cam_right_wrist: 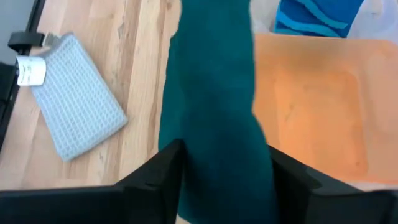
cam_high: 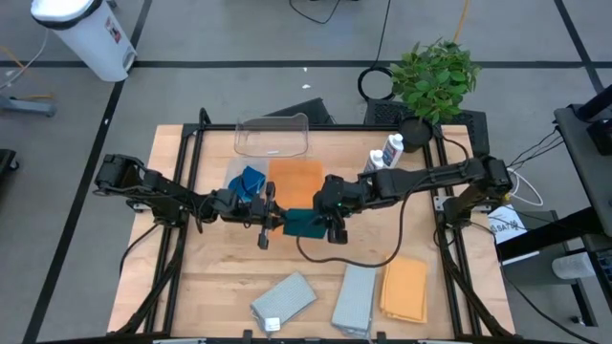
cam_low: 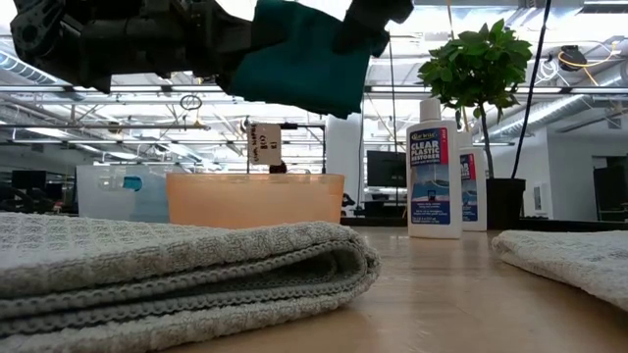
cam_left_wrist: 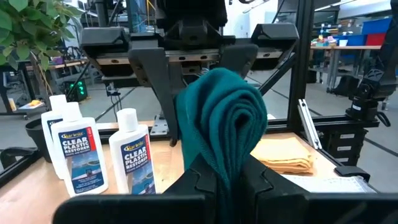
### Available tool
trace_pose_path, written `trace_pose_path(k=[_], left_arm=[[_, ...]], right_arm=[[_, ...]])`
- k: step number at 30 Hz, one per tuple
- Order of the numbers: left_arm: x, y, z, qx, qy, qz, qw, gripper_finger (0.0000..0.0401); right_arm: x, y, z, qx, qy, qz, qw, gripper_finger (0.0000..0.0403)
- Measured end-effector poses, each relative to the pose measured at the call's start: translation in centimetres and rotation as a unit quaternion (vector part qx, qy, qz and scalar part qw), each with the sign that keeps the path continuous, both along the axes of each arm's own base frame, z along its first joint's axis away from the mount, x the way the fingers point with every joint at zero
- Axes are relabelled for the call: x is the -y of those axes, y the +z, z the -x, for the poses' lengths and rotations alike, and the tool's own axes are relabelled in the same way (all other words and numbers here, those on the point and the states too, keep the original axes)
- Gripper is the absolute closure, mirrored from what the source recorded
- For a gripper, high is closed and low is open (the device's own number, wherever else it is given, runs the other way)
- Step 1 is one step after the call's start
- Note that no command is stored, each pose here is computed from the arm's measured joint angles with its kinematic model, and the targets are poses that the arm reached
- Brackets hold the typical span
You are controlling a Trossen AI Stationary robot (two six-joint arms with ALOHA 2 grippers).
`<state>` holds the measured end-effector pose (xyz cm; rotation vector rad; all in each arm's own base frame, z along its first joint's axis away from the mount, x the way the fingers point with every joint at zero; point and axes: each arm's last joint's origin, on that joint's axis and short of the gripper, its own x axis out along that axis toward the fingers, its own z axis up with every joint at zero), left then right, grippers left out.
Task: Pick & Place Kitchen Items
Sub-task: Put the green towel into the orange bin
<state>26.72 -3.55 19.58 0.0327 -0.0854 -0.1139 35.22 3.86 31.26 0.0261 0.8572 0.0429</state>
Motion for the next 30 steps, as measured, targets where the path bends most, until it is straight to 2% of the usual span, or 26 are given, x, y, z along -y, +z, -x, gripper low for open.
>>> trace_pose_path(k=[3, 9, 15, 18, 21, 25, 30], left_arm=[[0.0, 0.0, 0.0, 0.000, 0.000, 0.000, 1.000, 0.0386], [0.0, 0.0, 0.0, 0.000, 0.002, 0.004, 1.000, 0.0385], [-0.1, 0.1, 0.2, -0.025, 0.010, 0.090, 0.996, 0.0345], [-0.2, 1.4, 0.6, -0.055, 0.009, 0.080, 0.995, 0.0320], [-0.1, 2.5, 1.3, -0.121, 0.032, 0.068, 0.990, 0.0294], [0.0, 6.3, 1.9, -0.190, 0.043, 0.051, 0.980, 0.0244], [-0.2, 12.1, 1.6, -0.290, 0.053, 0.042, 0.955, 0.0154]], right_arm=[[-0.1, 0.0, 0.0, 0.001, 0.000, -0.001, 1.000, 0.0286], [-0.1, 0.0, 0.1, -0.004, 0.004, 0.002, 1.000, 0.0391], [-0.9, -0.2, 0.4, -0.016, 0.009, 0.034, 0.999, 0.0400], [-1.3, -0.3, 0.6, -0.027, 0.013, 0.034, 0.999, 0.0401], [-1.7, -0.5, 0.9, -0.038, 0.016, 0.032, 0.999, 0.0402], [-2.0, -0.4, 0.9, -0.033, 0.017, 0.029, 0.999, 0.0402], [-2.0, -0.2, 0.6, -0.018, 0.018, 0.026, 0.999, 0.0402]])
